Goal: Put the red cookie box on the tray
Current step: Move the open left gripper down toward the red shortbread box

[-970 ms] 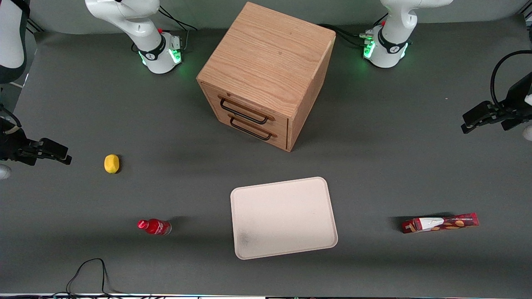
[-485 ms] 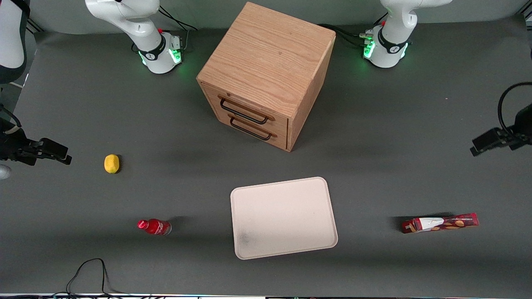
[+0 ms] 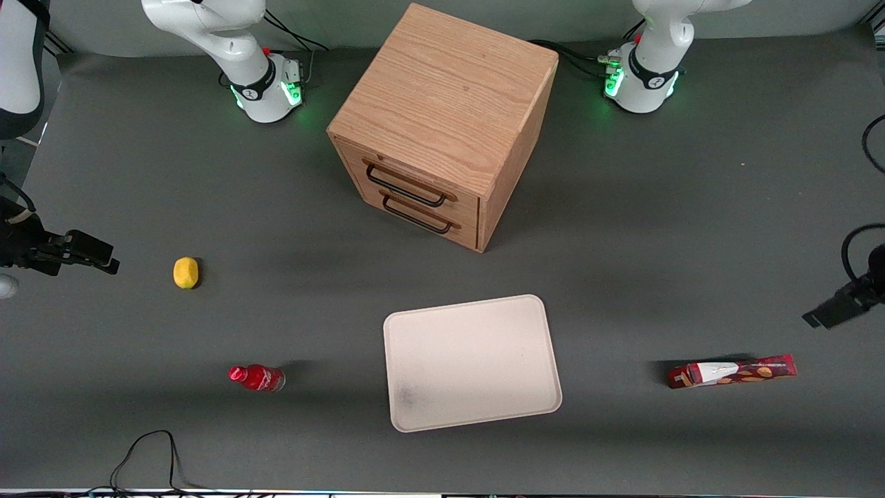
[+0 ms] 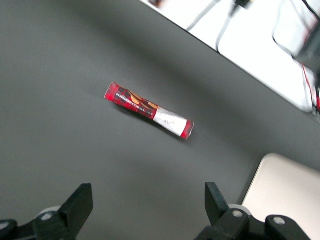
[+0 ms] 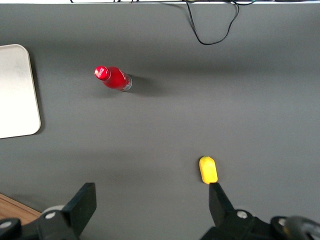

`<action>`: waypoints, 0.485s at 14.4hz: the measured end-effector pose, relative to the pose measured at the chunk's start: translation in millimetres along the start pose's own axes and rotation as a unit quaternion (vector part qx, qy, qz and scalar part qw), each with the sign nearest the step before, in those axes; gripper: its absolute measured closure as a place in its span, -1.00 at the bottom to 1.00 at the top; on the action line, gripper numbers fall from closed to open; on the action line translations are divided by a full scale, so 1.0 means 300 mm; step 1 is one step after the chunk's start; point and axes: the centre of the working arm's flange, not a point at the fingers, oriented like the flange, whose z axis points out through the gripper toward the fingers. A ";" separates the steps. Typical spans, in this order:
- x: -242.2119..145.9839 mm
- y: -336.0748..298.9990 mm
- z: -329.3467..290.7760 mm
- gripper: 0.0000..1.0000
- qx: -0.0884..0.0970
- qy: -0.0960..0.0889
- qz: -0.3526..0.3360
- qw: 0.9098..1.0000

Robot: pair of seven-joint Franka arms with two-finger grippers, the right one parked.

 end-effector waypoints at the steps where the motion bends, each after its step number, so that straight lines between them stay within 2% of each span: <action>1: 0.022 0.008 0.022 -1.00 0.000 0.000 -0.040 0.999; 4: 0.078 0.022 0.067 -1.00 0.005 -0.004 -0.155 0.988; 6: 0.113 0.025 0.089 -1.00 0.012 -0.007 -0.225 0.974; 7: 0.134 0.025 0.102 -1.00 0.015 -0.007 -0.264 0.964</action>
